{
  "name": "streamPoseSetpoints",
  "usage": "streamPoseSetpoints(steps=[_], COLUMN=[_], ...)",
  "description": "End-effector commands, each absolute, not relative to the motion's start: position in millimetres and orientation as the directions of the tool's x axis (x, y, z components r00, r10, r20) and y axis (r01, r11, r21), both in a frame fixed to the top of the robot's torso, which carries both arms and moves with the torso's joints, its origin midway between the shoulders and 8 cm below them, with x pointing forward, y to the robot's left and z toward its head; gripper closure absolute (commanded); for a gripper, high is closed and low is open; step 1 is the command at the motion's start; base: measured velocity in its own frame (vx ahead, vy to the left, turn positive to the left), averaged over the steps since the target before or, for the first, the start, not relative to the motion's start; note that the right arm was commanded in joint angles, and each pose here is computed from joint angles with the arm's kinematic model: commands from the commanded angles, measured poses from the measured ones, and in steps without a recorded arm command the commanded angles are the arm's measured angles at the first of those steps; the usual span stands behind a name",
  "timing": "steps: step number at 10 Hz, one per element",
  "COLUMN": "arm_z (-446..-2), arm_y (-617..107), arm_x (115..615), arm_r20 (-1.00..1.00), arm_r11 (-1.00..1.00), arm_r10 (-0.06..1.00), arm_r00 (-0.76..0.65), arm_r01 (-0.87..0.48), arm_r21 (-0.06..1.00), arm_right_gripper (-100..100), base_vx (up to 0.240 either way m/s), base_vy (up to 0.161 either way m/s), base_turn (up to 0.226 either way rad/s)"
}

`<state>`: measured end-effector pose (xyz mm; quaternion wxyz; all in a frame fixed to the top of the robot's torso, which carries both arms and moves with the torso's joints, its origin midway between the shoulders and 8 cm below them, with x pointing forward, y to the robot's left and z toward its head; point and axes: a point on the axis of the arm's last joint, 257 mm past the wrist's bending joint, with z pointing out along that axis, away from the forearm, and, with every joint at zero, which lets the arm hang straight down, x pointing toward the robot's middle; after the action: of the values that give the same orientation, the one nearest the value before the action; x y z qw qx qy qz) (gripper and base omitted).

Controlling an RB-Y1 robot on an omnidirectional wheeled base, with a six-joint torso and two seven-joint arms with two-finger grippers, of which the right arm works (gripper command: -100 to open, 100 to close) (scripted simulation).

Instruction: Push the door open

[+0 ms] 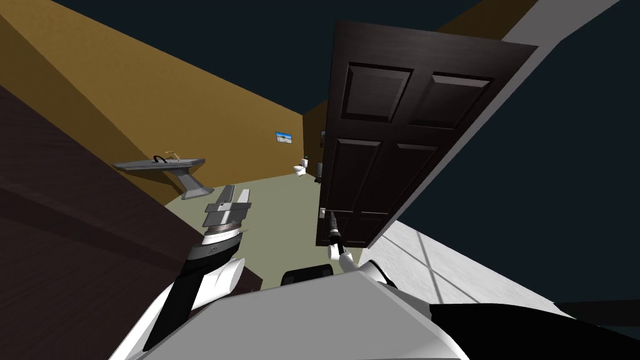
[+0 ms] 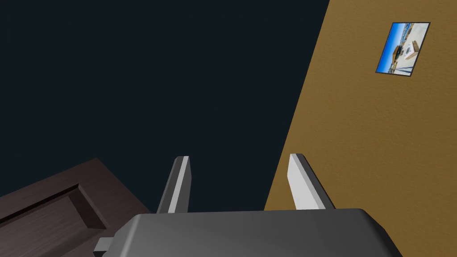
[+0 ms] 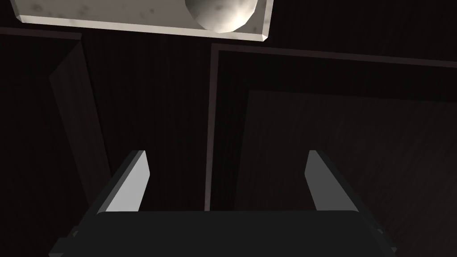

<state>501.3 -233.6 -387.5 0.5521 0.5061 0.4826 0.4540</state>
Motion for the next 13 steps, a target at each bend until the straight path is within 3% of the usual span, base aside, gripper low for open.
streamPoseSetpoints(steps=[1,7,11,13], arm_z=[-388,-390,-392,-391], arm_y=[-229,-198,-161,-182], arm_x=[501,496,490,492], arm_r20=[-0.074,-0.047,-0.002,-0.033], arm_r11=[0.076,0.048,0.002,0.033], arm_r10=[0.99,0.994,0.997,0.996], arm_r00=[0.118,0.096,0.074,0.087], arm_r01=[-0.013,-0.009,-0.001,-0.005], arm_r21=[0.997,0.999,1.0,0.999], arm_right_gripper=[-100,-100,-100,-100], base_vx=[-0.056,-0.063,-0.074,0.009], base_vy=[-0.016,0.008,0.082,0.013], base_turn=[-0.057,-0.051,-0.045,0.001])
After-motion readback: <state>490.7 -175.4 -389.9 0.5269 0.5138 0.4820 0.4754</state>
